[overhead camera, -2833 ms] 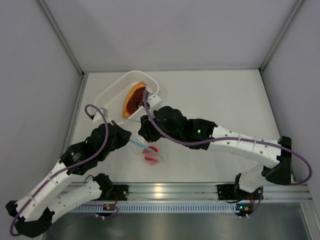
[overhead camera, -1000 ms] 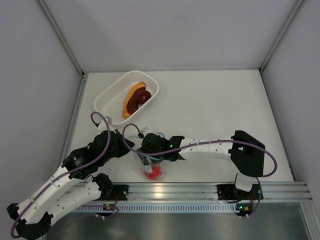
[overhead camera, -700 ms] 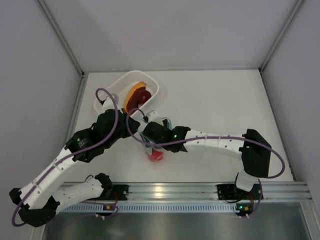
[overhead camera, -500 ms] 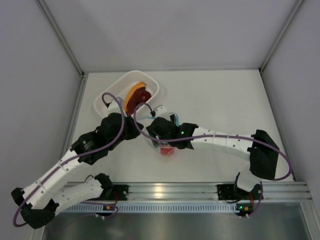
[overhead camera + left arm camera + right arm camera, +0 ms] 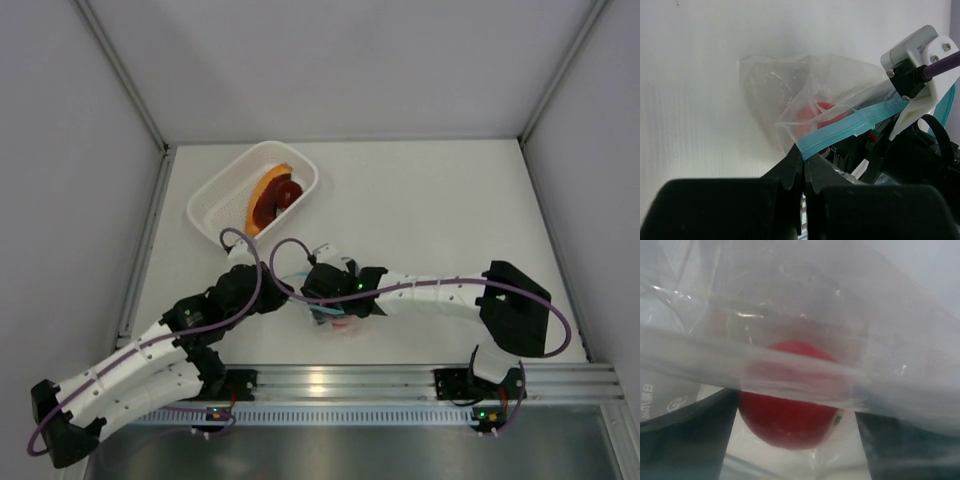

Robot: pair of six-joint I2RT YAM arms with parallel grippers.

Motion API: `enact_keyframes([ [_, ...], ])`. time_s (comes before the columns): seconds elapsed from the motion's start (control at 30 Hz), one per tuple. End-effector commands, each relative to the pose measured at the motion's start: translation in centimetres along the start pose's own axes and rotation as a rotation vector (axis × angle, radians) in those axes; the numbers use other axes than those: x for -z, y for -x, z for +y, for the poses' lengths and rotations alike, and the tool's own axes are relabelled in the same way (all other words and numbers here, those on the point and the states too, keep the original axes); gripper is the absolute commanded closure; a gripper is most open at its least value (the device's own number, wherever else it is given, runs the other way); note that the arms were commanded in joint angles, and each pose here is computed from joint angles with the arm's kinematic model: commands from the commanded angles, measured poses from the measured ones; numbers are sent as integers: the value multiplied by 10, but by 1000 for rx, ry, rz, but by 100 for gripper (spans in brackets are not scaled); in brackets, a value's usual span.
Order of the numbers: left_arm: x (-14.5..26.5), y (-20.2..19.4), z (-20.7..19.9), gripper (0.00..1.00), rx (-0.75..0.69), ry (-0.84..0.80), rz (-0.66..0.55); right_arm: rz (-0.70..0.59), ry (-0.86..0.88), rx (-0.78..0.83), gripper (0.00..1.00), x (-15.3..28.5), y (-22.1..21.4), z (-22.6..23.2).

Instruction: Open the zip-top bag and remove the fake food

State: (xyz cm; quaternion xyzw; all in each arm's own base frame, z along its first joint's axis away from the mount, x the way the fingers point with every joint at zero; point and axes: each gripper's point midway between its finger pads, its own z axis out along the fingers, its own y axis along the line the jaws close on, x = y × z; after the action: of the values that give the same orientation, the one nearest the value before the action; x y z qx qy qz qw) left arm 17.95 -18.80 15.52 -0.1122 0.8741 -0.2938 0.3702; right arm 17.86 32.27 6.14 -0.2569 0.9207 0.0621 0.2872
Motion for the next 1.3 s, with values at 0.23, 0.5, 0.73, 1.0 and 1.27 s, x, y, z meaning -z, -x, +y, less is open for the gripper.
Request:
enact_keyframes([
  [0.23,-21,-8,-5,100,-36,79,-47,85,8,-9,1,8,-42,-6],
  [0.5,-21,-9,-9,100,-51,73,-41,23,28,-22,23,12,-26,-2],
  [0.73,-7,3,-36,100,-112,-21,-34,-90,73,-14,30,45,19,6],
  [1.0,20,27,-81,100,-268,-177,-46,-200,164,67,34,86,67,29],
  [1.27,37,53,-70,100,-426,-61,-77,-296,197,153,38,129,100,37],
])
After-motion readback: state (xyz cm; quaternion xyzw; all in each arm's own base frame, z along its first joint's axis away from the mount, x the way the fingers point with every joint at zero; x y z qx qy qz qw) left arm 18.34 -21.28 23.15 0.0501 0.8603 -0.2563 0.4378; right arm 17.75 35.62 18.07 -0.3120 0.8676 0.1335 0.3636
